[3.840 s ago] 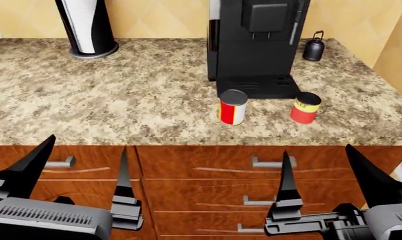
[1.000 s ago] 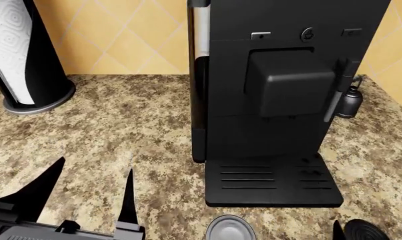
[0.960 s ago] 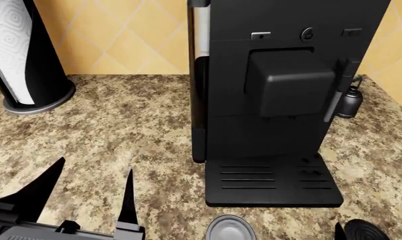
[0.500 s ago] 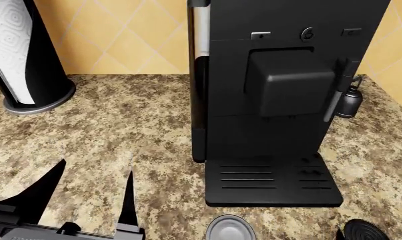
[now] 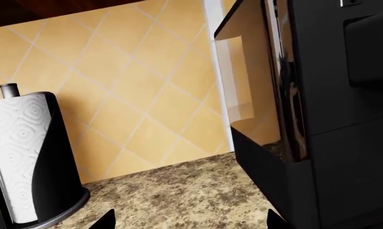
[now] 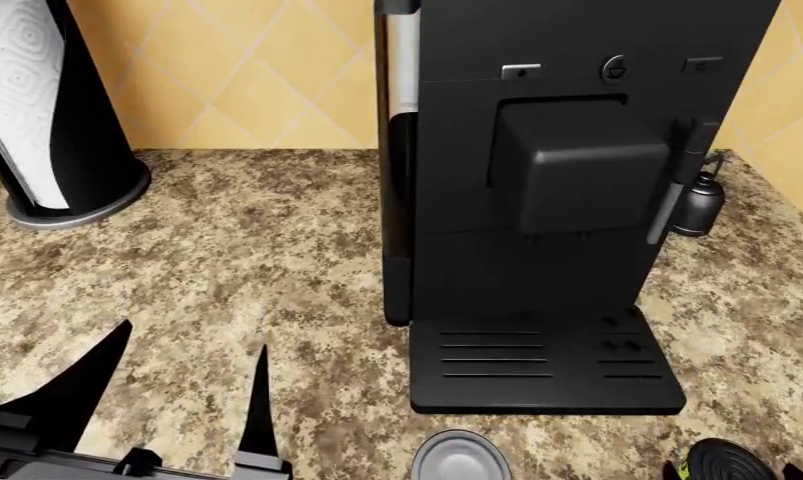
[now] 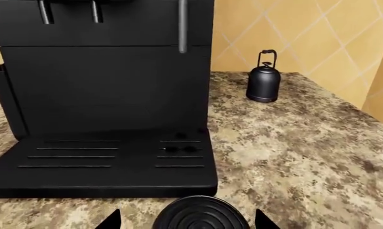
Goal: Pick the cans from the counter and place them in their designated side in the cabinet.
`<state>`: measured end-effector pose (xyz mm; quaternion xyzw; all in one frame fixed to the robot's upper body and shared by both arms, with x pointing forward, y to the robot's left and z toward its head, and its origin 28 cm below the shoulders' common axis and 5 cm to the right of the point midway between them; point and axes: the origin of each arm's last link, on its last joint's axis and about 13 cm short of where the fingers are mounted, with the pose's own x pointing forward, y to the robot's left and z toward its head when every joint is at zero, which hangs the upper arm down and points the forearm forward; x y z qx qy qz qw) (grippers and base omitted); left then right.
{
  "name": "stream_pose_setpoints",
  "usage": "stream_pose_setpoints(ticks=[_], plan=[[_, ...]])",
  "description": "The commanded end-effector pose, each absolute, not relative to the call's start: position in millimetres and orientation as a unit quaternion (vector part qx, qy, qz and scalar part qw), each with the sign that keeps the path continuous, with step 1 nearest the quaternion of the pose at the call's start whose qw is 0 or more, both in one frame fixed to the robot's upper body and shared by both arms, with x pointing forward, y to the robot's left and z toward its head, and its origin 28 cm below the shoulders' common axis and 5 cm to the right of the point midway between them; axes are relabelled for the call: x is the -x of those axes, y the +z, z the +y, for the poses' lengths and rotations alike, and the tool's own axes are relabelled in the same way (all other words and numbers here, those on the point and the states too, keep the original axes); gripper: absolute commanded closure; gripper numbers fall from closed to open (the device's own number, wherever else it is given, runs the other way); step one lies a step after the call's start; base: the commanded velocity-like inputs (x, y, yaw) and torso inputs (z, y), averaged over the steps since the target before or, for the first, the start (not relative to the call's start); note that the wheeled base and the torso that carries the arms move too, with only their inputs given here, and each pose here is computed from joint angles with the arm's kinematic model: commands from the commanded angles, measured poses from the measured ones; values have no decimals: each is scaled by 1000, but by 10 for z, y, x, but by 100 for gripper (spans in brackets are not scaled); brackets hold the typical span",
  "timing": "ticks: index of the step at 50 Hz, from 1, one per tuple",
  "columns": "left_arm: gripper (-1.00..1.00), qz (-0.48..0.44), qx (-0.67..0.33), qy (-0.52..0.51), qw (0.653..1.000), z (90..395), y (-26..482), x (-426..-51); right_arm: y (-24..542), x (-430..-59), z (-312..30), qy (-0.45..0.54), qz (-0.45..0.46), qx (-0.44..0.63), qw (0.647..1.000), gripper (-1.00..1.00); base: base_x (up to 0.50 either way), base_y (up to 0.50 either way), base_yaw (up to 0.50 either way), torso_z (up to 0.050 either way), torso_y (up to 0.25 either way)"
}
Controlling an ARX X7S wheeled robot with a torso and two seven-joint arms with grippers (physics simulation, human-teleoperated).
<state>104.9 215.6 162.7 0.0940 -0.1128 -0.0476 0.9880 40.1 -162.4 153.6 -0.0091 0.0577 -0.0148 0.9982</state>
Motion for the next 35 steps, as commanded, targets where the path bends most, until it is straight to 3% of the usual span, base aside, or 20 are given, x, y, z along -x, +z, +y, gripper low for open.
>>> stream_pose_setpoints(ticks=[1, 35], plan=[[-100, -114, -97, -47, 988, 2145, 1635, -1039, 1489, -521, -1718, -2, 73, -13, 997, -100, 0, 0, 0, 0, 0], [-100, -112, -100, -44, 988, 2149, 1625, -1024, 1361, -609, -1915, -27, 105, -31, 994, -100, 0, 0, 0, 0, 0]])
